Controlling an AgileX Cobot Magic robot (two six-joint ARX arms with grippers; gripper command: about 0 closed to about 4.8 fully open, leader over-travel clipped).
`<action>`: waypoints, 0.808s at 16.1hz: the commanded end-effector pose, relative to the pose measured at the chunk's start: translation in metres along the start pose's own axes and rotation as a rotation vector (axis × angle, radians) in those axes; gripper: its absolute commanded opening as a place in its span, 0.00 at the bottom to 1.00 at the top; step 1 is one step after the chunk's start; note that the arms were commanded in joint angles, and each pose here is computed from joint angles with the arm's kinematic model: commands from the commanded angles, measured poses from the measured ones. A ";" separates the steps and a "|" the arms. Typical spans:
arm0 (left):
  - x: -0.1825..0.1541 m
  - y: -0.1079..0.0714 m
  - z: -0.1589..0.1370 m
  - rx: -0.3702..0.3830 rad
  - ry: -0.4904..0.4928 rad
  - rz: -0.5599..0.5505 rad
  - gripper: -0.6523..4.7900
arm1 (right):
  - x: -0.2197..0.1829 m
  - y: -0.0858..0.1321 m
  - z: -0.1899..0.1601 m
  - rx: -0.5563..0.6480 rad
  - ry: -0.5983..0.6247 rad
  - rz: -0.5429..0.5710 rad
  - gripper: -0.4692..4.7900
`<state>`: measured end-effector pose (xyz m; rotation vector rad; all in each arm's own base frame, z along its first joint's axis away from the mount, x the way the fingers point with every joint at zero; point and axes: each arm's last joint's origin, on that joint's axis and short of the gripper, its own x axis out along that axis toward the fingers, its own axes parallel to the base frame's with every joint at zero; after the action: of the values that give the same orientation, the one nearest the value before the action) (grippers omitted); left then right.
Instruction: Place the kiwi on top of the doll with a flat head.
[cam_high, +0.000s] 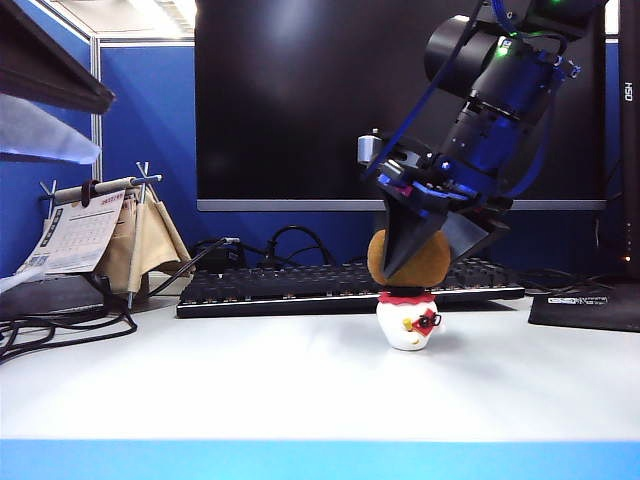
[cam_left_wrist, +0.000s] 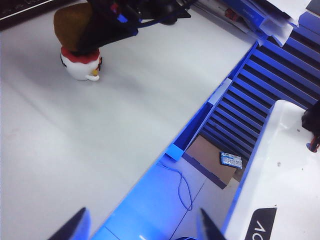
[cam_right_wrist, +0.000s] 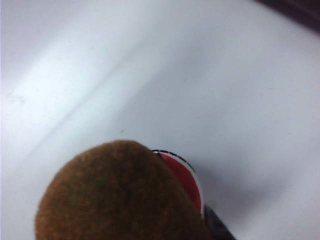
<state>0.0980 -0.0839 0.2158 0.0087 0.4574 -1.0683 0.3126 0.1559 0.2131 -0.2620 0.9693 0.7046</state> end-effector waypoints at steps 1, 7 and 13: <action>-0.001 0.000 0.003 0.016 -0.019 -0.005 0.63 | -0.002 0.001 0.003 0.001 -0.009 0.026 0.70; -0.001 0.000 0.005 0.025 -0.032 -0.003 0.63 | -0.013 0.000 0.018 0.004 -0.050 -0.005 0.79; -0.001 -0.001 0.006 0.033 -0.041 -0.014 0.63 | -0.084 0.016 0.035 -0.060 -0.315 -0.012 0.79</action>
<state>0.0984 -0.0844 0.2173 0.0101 0.4376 -1.0767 0.3005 0.1512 0.2866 -0.2124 0.7176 0.7321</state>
